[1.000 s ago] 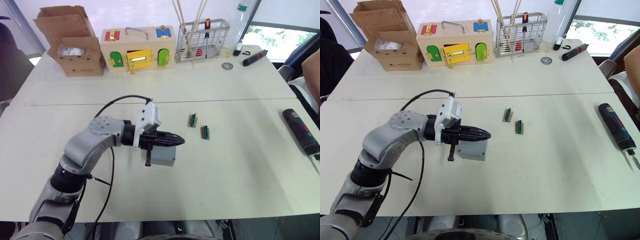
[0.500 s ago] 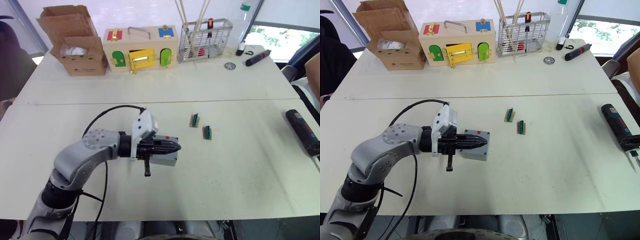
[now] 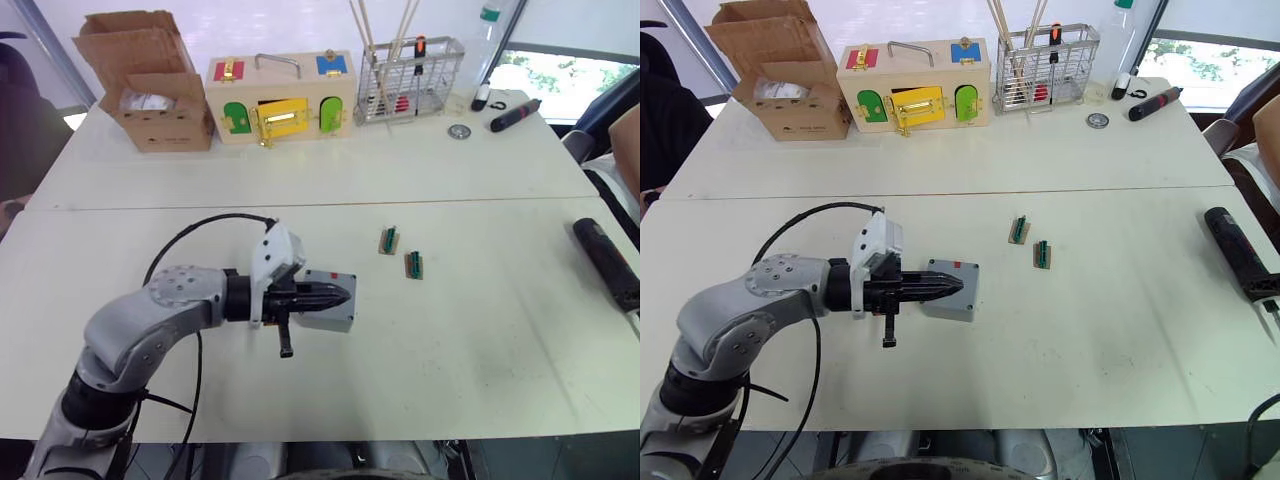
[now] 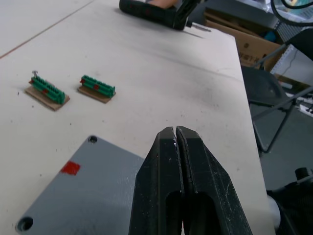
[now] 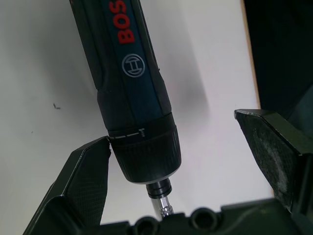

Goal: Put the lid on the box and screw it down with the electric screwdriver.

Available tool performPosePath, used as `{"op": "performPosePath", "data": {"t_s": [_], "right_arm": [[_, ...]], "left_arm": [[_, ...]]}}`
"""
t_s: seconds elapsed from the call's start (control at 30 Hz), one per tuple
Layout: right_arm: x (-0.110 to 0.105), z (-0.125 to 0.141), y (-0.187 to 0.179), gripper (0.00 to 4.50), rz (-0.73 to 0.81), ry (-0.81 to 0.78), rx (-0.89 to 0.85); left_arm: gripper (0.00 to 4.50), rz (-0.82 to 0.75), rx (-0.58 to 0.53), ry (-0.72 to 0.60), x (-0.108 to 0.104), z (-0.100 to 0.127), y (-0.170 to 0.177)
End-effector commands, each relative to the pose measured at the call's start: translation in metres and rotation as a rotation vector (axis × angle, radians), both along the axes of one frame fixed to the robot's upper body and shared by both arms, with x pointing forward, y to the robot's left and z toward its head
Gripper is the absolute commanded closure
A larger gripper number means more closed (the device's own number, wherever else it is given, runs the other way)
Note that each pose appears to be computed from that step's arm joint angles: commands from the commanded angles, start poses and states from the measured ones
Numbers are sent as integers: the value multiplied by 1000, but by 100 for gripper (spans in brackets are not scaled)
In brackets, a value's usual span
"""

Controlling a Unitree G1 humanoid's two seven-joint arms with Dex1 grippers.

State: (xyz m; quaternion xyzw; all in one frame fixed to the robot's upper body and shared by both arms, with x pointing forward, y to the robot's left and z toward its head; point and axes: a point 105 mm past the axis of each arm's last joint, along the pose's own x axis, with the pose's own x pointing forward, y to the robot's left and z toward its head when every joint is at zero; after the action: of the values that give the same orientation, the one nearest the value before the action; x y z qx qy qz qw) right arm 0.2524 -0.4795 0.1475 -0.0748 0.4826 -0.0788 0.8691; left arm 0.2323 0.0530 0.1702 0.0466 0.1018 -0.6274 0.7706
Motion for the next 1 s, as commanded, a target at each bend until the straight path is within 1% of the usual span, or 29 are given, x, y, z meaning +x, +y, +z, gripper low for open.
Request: {"op": "performPosePath", "data": {"t_s": [0.03, 0.1, 0.13, 0.2, 0.23, 0.33, 0.4, 0.43, 0.73, 0.83, 1.0], "right_arm": [[0, 1, -3, 1, -3, -6, -16], [1, -3, -1, 1, -1, 0, -7], [1, -5, 0, 22, -4, 1, 2], [1, -12, 3, 74, -5, 14, 29], [0, -16, 3, 110, -12, 15, 35], [-1, -20, 3, 199, -6, 22, 37], [1, -20, 3, 271, -1, 16, 33], [2, -20, 3, 277, 1, 7, 30], [5, -20, 10, 277, 14, 6, 74], [5, -18, 8, 277, 12, 0, 61], [11, -9, 11, 277, 26, -33, 69]], "left_arm": [[450, 1, -12, -35, -3, 10, 2], [450, 6, -8, -34, -2, 9, 3], [450, 9, -5, -34, -2, 9, 4], [450, 16, 4, -33, -1, 8, 5], [450, 19, 8, -33, -1, 8, 6], [450, 28, 19, -31, -1, 7, 9], [450, 33, 24, -26, -1, 7, 11], [450, 36, 25, -23, -1, 7, 12], [450, 40, 33, -14, 2, 5, 15], [450, 35, 41, -13, 4, 4, 15], [450, 29, 41, -11, 6, 2, 14]]}}
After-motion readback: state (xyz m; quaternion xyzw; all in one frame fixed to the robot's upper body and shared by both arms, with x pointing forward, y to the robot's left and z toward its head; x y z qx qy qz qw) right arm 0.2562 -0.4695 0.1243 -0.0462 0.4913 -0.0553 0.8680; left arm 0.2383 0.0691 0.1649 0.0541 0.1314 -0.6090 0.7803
